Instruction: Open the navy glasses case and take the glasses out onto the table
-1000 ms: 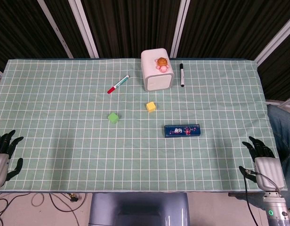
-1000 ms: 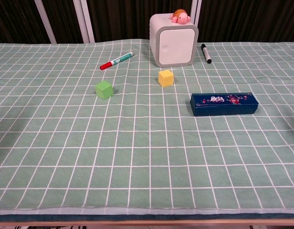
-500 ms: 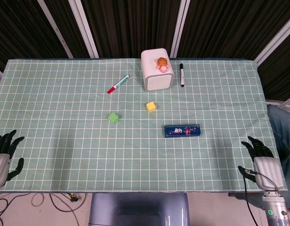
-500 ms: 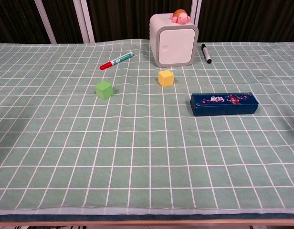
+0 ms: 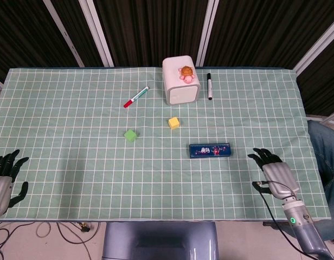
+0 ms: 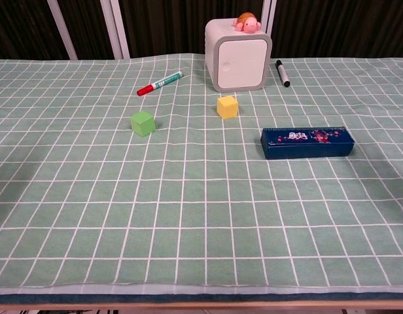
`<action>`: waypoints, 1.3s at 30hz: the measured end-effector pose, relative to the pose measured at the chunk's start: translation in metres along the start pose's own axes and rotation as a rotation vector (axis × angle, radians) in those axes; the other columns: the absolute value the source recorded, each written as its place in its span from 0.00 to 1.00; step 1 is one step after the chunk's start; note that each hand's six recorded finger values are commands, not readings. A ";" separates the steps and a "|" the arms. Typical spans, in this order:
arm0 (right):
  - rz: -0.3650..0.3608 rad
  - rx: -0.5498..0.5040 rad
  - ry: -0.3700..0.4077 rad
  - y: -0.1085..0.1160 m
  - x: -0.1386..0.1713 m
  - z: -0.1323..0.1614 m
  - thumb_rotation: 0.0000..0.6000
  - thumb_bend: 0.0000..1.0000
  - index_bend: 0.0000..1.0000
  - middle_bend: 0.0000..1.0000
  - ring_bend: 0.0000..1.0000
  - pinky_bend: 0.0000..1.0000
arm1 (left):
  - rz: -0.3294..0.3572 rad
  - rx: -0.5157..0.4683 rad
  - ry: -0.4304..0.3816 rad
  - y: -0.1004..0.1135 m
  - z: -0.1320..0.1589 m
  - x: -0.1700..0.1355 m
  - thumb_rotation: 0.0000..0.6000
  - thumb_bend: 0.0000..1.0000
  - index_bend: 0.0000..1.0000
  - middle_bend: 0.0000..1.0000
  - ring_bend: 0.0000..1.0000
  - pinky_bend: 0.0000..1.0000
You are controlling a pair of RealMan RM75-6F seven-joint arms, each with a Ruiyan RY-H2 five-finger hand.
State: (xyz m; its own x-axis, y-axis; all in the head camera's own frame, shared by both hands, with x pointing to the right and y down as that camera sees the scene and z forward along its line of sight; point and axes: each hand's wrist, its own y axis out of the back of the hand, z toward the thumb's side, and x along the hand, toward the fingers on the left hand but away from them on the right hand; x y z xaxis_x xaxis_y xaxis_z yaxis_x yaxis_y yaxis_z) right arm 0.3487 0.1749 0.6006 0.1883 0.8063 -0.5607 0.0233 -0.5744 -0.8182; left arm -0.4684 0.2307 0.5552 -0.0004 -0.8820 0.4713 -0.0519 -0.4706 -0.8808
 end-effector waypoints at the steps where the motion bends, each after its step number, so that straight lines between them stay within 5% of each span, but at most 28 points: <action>1: 0.017 0.011 0.008 0.001 -0.008 0.004 1.00 0.26 0.21 0.14 0.11 0.24 | -0.002 0.000 0.000 0.000 0.000 0.000 1.00 0.46 0.14 0.00 0.00 0.03; 9: 0.110 0.057 0.030 0.008 -0.065 0.044 1.00 0.26 0.21 0.15 0.11 0.24 | -0.003 -0.003 0.006 0.000 -0.002 0.001 1.00 0.46 0.14 0.00 0.00 0.03; 20: 0.189 0.068 0.097 -0.015 -0.119 0.120 1.00 0.26 0.21 0.16 0.11 0.24 | -0.009 0.000 0.006 -0.001 -0.003 0.001 1.00 0.46 0.14 0.00 0.00 0.03; 27: 0.210 0.071 0.086 -0.039 -0.136 0.141 1.00 0.26 0.22 0.19 0.11 0.24 | -0.016 -0.005 0.015 -0.002 -0.004 0.002 1.00 0.46 0.14 0.00 0.00 0.03; 39: 0.200 0.076 0.043 -0.043 -0.152 0.147 1.00 0.29 0.23 0.28 0.12 0.24 | -0.020 -0.008 0.017 -0.002 -0.004 0.002 1.00 0.46 0.14 0.00 0.00 0.03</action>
State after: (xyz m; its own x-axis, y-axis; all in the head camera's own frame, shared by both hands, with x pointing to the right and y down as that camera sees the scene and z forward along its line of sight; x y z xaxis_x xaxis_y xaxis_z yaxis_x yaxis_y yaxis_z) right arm 0.1748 0.0973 0.7023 0.2236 0.6698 -0.7080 -0.0928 -0.7085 -0.6996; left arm -0.4725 0.2302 0.5583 -0.0162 -0.8716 0.4900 -0.0605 -0.4883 -0.8706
